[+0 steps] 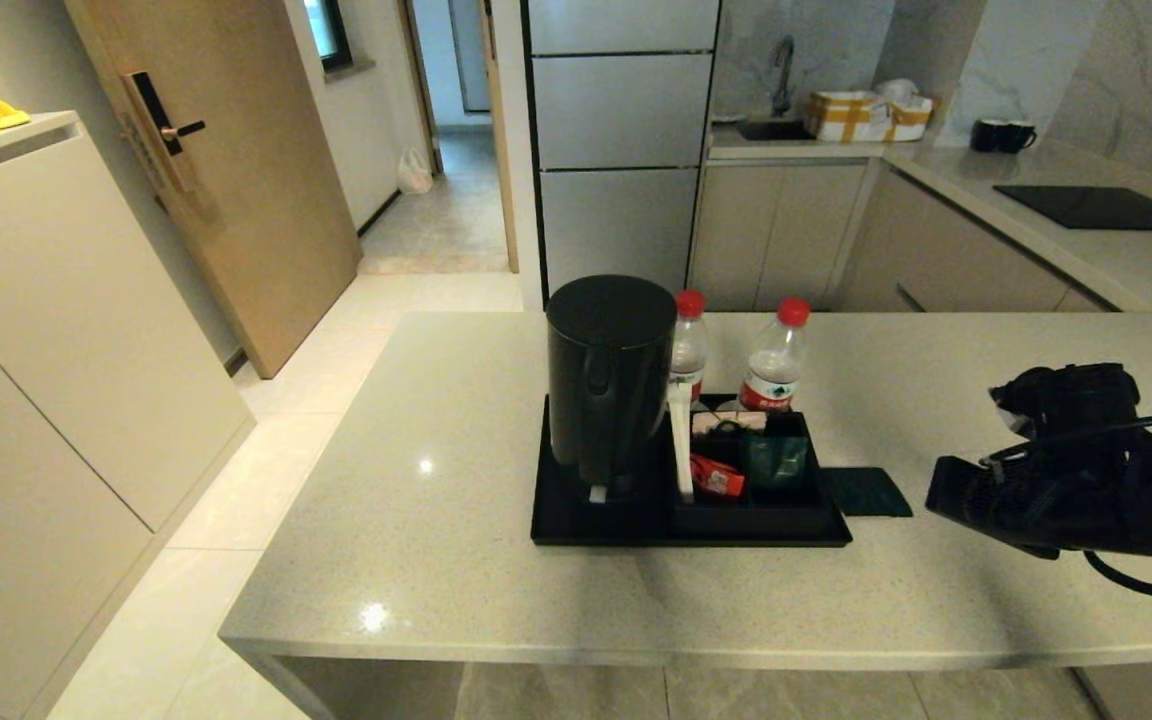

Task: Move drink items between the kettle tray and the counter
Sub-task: Return the tea bag to its original position

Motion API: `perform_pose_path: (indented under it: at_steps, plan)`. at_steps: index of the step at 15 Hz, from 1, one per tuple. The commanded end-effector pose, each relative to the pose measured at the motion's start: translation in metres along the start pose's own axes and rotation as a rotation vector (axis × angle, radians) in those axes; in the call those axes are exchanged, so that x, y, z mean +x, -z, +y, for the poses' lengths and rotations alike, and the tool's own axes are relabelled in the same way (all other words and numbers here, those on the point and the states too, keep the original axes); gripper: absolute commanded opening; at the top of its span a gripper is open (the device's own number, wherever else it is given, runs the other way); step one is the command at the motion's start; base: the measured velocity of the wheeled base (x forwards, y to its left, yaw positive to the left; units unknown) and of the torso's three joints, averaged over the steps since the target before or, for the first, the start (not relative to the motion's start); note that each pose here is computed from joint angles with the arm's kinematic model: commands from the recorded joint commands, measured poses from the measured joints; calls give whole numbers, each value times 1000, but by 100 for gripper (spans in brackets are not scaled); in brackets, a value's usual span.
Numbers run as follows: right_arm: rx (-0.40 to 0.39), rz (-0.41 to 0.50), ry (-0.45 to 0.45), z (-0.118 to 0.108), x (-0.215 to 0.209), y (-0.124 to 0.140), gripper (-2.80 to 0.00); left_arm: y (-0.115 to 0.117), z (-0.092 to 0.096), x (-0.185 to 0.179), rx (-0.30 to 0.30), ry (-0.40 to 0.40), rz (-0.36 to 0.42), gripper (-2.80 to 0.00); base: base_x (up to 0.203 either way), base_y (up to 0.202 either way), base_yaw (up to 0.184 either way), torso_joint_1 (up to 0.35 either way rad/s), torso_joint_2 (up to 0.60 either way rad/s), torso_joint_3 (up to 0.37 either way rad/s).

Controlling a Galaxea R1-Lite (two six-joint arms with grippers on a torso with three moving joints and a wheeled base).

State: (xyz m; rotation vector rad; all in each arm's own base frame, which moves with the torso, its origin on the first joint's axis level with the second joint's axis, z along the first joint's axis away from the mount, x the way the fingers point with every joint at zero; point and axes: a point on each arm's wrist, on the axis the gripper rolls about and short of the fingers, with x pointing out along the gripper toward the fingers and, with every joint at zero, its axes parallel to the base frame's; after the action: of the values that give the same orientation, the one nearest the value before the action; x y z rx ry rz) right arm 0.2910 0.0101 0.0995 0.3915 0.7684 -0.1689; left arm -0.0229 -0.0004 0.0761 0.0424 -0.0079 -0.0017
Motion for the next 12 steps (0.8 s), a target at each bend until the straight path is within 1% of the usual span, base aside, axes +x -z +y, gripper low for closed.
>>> perform_pose_path:
  at_steps: [1,2,5,6,8,9,12]
  plan:
    - [45,59,-9,-17,24,0,-280,0,0,0,1,0,0,-280,0,0,0,0,0,0]
    - [64,88,-42,-20,29,1,-280,0,0,0,1,0,0,-280,0,0,0,0,0,0]
    - [141,149,-90,-21,38,-3,-280,0,0,0,1,0,0,-280,0,0,0,0,0,0]
    - [169,181,-119,-20,37,-7,-280,0,0,0,1,0,0,-280,0,0,0,0,0,0]
    - [255,232,-196,-18,37,-23,-280,0,0,0,1,0,0,-280,0,0,0,0,0,0]
    - [292,248,-202,-22,41,-28,-280,0,0,0,1,0,0,-280,0,0,0,0,0,0]
    - [335,227,-191,-35,44,-40,-280,0,0,0,1,0,0,-280,0,0,0,0,0,0]
